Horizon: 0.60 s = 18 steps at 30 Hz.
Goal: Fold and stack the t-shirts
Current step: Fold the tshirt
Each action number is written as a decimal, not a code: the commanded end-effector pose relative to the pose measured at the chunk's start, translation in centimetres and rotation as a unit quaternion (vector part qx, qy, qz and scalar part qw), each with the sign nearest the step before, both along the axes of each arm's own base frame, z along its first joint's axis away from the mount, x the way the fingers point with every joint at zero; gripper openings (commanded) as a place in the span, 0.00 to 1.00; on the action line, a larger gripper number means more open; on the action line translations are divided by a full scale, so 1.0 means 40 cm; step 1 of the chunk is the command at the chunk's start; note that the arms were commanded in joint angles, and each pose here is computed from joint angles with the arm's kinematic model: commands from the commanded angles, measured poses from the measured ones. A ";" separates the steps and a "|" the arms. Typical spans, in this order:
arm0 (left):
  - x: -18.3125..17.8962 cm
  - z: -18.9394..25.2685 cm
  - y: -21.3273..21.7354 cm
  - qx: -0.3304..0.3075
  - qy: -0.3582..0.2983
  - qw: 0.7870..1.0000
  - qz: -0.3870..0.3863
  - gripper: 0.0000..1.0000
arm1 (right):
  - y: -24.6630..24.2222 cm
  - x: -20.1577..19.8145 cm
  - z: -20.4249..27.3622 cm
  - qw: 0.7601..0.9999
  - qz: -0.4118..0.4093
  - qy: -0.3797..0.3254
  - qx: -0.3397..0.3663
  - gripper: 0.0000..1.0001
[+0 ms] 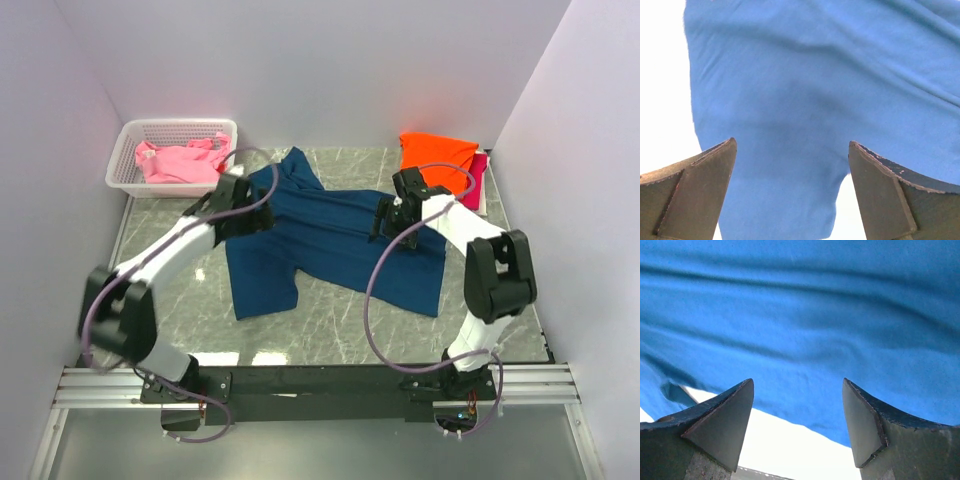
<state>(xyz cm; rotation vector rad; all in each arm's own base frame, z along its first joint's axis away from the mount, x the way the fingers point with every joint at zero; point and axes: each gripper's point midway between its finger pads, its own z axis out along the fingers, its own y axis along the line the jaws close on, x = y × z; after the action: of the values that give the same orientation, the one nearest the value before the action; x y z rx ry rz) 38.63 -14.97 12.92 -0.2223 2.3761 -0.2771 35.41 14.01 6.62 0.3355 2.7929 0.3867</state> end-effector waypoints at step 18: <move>-0.495 -0.195 0.121 -0.037 0.149 0.971 0.186 0.68 | -0.071 -0.136 0.000 0.999 -0.002 -0.020 -0.027 0.78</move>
<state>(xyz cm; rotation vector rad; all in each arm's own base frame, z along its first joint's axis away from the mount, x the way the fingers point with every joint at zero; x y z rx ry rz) 20.43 -10.26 5.94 -0.6724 2.5453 -0.1684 29.68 11.66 5.50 0.3298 2.8154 0.3124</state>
